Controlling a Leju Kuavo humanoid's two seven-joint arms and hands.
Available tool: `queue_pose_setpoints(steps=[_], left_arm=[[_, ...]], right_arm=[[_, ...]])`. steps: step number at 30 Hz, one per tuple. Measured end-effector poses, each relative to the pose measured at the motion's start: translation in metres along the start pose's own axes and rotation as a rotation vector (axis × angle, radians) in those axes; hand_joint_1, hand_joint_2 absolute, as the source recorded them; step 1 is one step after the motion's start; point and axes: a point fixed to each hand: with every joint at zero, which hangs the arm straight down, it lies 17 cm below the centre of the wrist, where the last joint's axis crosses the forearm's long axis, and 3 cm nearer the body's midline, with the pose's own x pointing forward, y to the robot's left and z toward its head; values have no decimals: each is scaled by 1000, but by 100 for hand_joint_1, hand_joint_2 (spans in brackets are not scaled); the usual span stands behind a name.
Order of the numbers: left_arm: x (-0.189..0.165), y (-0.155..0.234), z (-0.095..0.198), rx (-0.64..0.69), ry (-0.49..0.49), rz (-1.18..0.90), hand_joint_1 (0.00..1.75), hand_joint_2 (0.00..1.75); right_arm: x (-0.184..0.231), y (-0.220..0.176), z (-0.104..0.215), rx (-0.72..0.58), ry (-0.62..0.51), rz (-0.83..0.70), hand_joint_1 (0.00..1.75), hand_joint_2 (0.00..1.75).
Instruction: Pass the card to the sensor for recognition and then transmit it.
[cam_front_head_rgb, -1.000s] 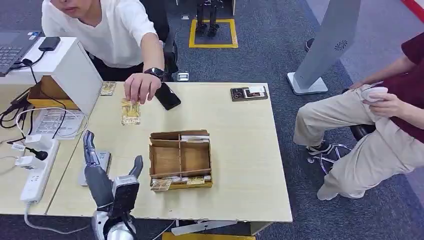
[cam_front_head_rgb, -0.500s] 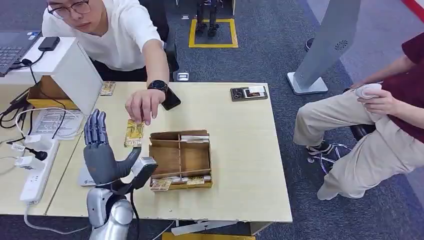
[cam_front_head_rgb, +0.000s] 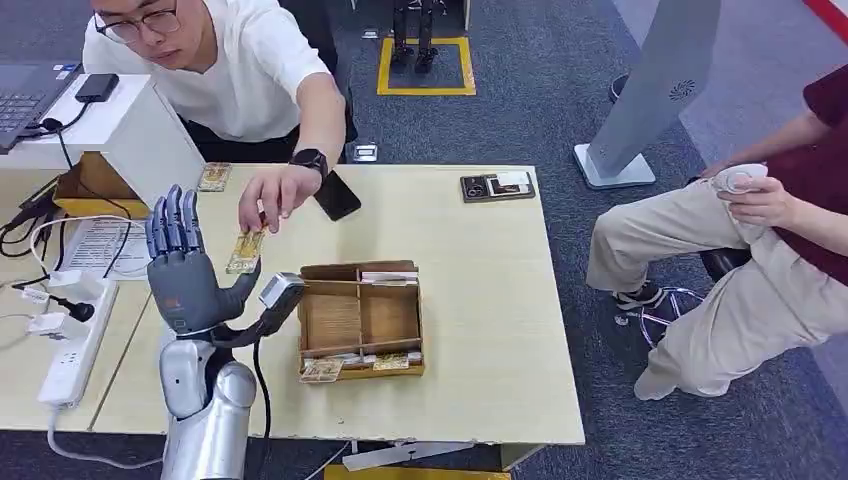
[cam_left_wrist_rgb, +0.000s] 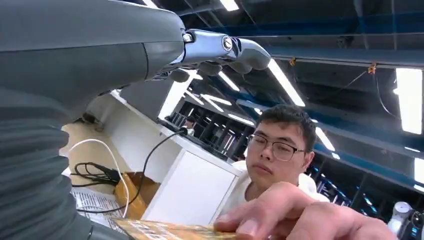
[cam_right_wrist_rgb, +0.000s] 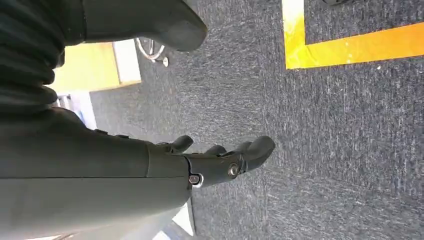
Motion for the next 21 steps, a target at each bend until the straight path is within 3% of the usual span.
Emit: queue_pose_setpoints(steps=[1, 21], left_arm=[[0, 0, 0, 1, 1, 0, 175, 175], [0, 5, -2, 28, 0, 46, 175, 175]], right_arm=[[0, 0, 0, 1, 0, 1, 0, 175], [-1, 1, 0, 4, 0, 3, 0, 175]])
